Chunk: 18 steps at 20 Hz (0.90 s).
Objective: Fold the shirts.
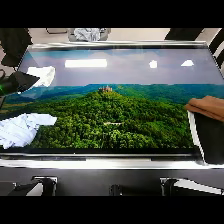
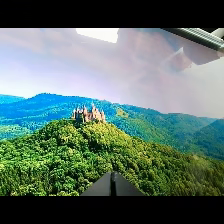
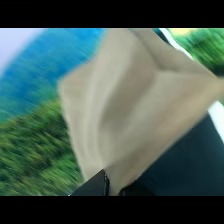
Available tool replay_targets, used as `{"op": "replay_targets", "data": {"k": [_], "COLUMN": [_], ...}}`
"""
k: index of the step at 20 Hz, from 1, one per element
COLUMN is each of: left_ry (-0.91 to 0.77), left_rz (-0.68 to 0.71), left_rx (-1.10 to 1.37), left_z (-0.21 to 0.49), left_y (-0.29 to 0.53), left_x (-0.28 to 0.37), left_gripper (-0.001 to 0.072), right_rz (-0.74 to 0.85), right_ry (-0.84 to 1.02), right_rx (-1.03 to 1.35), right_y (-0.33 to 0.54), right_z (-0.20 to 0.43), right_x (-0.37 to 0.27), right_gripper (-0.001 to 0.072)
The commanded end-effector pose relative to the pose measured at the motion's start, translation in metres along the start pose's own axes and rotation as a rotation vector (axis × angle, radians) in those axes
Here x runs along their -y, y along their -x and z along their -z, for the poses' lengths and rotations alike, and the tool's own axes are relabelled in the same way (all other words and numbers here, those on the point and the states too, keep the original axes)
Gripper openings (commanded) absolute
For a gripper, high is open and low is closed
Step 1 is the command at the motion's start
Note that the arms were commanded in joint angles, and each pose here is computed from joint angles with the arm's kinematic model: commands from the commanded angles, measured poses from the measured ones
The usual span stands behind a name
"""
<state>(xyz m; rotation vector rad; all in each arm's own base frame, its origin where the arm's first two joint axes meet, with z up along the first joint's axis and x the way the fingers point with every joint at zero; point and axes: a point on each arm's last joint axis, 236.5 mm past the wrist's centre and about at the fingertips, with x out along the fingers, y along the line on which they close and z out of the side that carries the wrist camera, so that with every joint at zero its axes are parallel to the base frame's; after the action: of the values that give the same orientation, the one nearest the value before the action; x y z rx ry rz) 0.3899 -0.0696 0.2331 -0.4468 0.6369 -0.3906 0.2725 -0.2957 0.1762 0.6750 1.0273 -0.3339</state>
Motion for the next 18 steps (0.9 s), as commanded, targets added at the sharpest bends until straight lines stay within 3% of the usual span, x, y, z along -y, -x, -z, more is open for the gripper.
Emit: {"op": "replay_targets", "data": {"k": [1, 4, 10, 14, 15, 18], "left_ry": [-0.001, -0.001, 0.0, 0.004, 0.004, 0.002], "left_rz": [0.001, 0.001, 0.001, 0.001, 0.002, 0.003], "left_rx": [-0.002, -0.002, -0.002, -0.002, -0.002, 0.002], "left_z": [0.001, 0.001, 0.001, 0.001, 0.001, -0.001], "left_y": [0.0, 0.0, 0.0, 0.0, 0.0, 0.001], "left_x": [0.0, 0.0, 0.0, 0.0, 0.0, 0.002], "left_gripper": [0.0036, 0.0036, 0.0036, 0.0037, 0.0036, 0.0036], "right_rz": [0.25, 0.383, 0.316, 0.319, 0.318, 0.346], "right_ry": [-0.098, -0.154, -0.208, -0.232, -0.233, -0.019], "right_rx": [-0.134, -0.239, -0.39, -0.382, -0.383, -0.392], "right_y": [0.009, 0.0, -0.08, -0.091, -0.091, -0.072], "right_z": [0.039, 0.084, 0.172, 0.177, 0.177, 0.165], "right_x": [0.059, 0.092, 0.099, 0.102, 0.102, 0.112], "right_gripper": [0.005, 0.0052, 0.0052, 0.0065, 0.0186, 0.0715]}}
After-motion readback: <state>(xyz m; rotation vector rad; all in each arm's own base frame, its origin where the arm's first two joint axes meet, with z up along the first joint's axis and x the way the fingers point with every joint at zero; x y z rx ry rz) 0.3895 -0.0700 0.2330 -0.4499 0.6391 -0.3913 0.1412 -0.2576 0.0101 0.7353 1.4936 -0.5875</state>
